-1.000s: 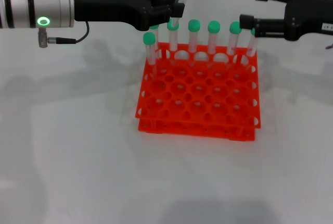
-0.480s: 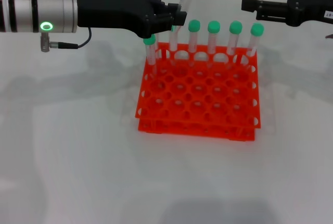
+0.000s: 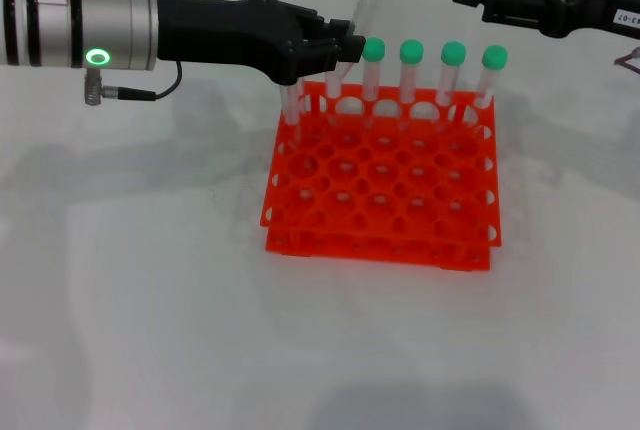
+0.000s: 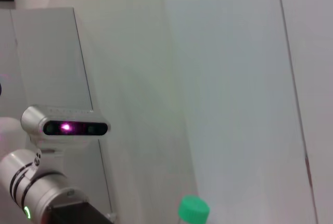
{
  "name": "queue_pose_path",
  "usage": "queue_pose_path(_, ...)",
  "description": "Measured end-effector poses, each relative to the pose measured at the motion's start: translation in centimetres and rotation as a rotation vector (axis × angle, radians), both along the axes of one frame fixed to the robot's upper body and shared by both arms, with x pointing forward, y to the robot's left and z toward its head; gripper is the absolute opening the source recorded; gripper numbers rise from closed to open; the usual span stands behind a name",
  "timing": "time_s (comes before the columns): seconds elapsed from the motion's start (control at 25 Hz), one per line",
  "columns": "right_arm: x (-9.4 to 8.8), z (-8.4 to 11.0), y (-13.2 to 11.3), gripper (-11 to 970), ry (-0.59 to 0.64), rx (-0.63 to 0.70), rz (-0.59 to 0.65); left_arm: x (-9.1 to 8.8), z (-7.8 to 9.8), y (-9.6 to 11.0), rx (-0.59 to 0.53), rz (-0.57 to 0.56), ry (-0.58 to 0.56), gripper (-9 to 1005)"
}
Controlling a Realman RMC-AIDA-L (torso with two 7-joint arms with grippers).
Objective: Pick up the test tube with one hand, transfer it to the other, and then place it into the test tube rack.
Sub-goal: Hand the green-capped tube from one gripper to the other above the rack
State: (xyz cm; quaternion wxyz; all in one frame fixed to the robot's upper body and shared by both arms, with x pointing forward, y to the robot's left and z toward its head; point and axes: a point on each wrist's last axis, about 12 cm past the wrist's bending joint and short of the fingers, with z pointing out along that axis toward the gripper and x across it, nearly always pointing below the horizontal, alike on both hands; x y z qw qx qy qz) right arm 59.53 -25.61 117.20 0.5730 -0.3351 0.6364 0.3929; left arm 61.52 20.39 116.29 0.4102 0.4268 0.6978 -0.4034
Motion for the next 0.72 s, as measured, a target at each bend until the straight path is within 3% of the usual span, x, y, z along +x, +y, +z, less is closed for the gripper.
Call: queue_pose_path(0.72, 0.5, -0.1, 3.0, 811, -0.010, 0.106, 0.083, 0.1, 0.1, -0.1, 0.000, -0.002, -0.004, 194)
